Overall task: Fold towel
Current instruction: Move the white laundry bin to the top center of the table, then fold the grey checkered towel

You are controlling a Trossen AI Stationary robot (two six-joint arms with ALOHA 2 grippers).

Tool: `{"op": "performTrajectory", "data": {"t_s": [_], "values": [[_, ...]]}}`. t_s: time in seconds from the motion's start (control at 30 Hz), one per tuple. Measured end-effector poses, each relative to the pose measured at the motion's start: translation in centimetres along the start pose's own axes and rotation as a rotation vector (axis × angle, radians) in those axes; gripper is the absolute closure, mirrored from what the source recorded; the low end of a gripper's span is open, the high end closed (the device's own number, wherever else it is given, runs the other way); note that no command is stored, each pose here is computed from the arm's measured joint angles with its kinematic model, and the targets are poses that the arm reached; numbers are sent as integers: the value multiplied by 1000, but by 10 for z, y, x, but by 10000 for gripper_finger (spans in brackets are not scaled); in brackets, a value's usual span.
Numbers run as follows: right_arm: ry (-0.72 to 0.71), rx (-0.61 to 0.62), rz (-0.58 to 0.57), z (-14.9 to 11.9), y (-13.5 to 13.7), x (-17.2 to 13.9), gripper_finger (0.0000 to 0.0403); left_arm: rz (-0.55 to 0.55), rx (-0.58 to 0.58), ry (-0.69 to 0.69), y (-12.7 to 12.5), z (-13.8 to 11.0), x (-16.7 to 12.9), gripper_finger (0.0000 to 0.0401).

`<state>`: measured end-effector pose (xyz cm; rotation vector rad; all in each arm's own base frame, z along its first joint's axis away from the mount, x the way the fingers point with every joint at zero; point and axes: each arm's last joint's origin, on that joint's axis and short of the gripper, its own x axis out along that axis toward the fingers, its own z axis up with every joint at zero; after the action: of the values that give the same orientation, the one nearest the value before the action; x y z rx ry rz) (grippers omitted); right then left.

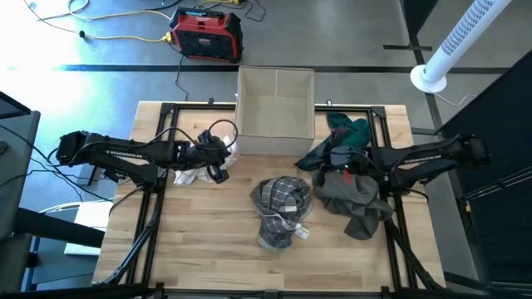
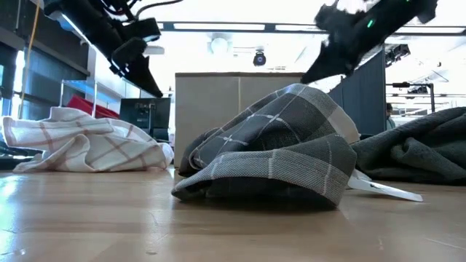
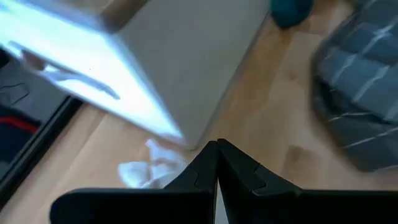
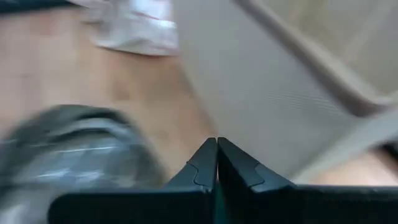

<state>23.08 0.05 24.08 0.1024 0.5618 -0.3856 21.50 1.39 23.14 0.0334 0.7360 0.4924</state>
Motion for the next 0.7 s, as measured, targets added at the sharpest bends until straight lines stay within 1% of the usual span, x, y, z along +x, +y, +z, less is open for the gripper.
{"op": "performTrajectory", "data": {"t_s": [0.13, 0.4, 0.47, 0.57, 0.63, 0.7], "values": [[1, 23, 125, 1, 20, -15, 403, -71, 29, -52, -15, 6, -12, 401], [34, 64, 369, -3, 59, -43, 403, -244, 81, -162, -47, 18, -47, 401], [52, 75, 416, -7, 69, -46, 403, -310, 101, -181, -55, 20, -57, 401], [79, 53, 536, -13, 87, -48, 403, -432, 146, -181, -67, 17, -67, 401], [80, 30, 615, -15, 98, -49, 403, -506, 186, -171, -73, 14, -72, 401], [57, 27, 659, -16, 108, -48, 403, -553, 189, -167, -77, 12, -75, 401]]}}
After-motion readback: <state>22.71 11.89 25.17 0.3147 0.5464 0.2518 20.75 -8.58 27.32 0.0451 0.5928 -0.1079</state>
